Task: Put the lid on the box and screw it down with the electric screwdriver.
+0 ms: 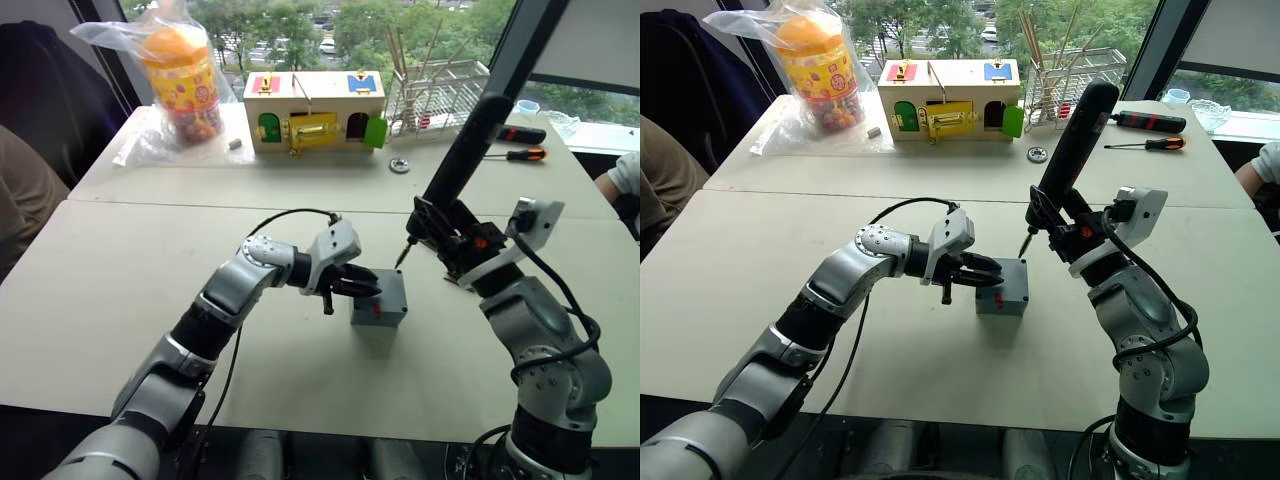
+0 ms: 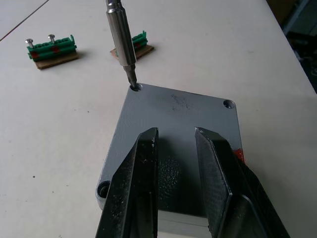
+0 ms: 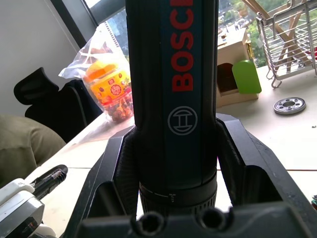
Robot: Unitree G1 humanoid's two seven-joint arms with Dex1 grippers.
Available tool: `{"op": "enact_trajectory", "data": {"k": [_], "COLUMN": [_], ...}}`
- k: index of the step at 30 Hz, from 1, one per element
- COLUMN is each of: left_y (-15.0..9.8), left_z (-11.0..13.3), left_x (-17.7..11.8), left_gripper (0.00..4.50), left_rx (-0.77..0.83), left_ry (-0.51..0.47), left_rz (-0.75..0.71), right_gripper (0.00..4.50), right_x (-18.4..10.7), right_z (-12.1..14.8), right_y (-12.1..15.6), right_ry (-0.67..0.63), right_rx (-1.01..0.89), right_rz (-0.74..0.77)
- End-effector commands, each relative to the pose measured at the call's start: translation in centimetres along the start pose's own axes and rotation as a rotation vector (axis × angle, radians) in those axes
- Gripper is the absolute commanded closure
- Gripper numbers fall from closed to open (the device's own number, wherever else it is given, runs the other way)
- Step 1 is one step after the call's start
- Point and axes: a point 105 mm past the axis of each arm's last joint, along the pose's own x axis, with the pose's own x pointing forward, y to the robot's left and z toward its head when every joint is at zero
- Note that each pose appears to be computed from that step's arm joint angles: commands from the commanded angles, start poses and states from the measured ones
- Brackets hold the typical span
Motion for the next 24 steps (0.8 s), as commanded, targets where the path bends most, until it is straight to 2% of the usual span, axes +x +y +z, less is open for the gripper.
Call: {"op": "enact_trajectory", "data": {"k": [1,7,15,24], "left_y": [-0.4,-0.5,-0.5,-0.5], "left_z": [-0.6,-0.6,-0.7,-2.2], "left_x": [0.1,0.3,0.3,0.4], "left_gripper": [3.38,3.38,3.38,3.38], "left_rx": [-0.007,-0.012,-0.019,-0.035], "left_ry": [0.022,0.019,0.022,0.065], "left_rz": [-0.014,-0.017,-0.018,-0.008], "right_gripper": [2.71,2.71,2.71,2.71], "right_x": [-0.2,-0.4,-0.4,-0.2], "right_z": [1.6,1.3,-0.7,-3.3], "right_y": [0.6,0.1,0.3,1.8], "right_ry": [-0.068,-0.06,-0.009,0.06], "right_rx": [-0.036,-0.04,-0.051,-0.128], "right_rz": [0.027,0.006,0.012,0.087]}}
